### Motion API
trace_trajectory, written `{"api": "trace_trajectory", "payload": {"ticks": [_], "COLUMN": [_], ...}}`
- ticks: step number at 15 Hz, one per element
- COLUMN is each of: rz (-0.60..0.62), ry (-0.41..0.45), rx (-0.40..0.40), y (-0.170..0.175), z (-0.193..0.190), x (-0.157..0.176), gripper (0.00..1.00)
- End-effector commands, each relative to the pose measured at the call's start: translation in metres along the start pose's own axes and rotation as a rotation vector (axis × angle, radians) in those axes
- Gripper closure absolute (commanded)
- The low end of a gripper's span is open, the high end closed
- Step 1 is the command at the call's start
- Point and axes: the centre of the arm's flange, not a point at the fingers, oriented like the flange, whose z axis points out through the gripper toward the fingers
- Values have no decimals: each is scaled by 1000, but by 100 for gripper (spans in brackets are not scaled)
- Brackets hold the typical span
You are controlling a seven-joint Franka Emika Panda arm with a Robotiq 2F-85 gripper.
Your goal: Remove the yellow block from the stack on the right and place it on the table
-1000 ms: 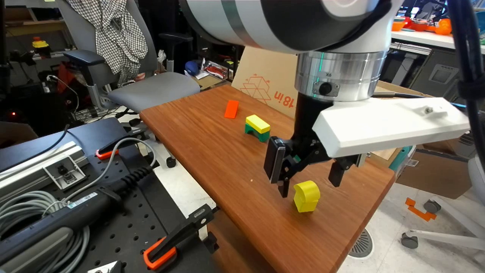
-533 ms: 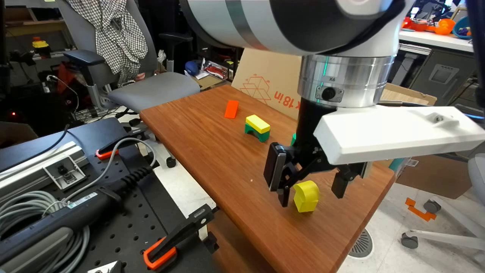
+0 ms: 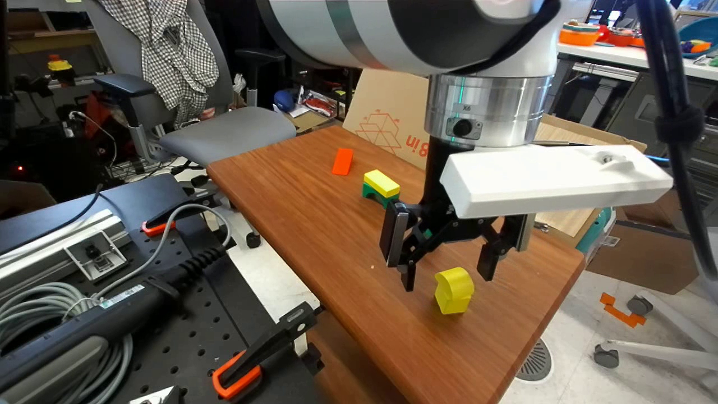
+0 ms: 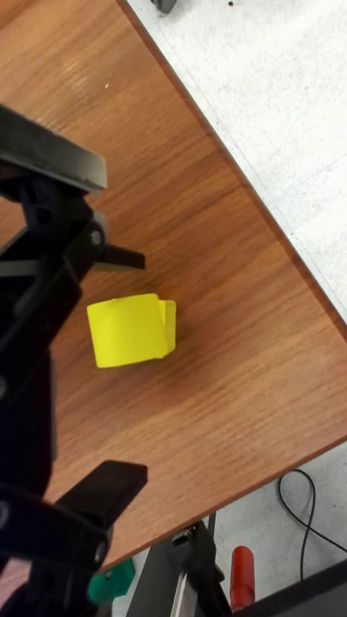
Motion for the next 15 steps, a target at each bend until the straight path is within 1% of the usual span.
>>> {"api": "trace_trajectory", "payload": {"ticks": [1, 4, 6, 7, 9, 11, 12, 15], "rz": [15, 23, 22, 21, 21, 24, 28, 46], "ry": [-19, -17, -17, -16, -16, -14, -13, 1], "rx": [1, 5, 2, 0, -3, -3, -2, -18], "y": [6, 8, 8, 9, 9, 9, 8, -6], "z": [2, 3, 3, 3, 3, 1, 0, -14], "x": [3, 0, 0, -2, -2, -3, -3, 5], "gripper": [26, 49, 66, 69, 80, 85, 91, 91]}}
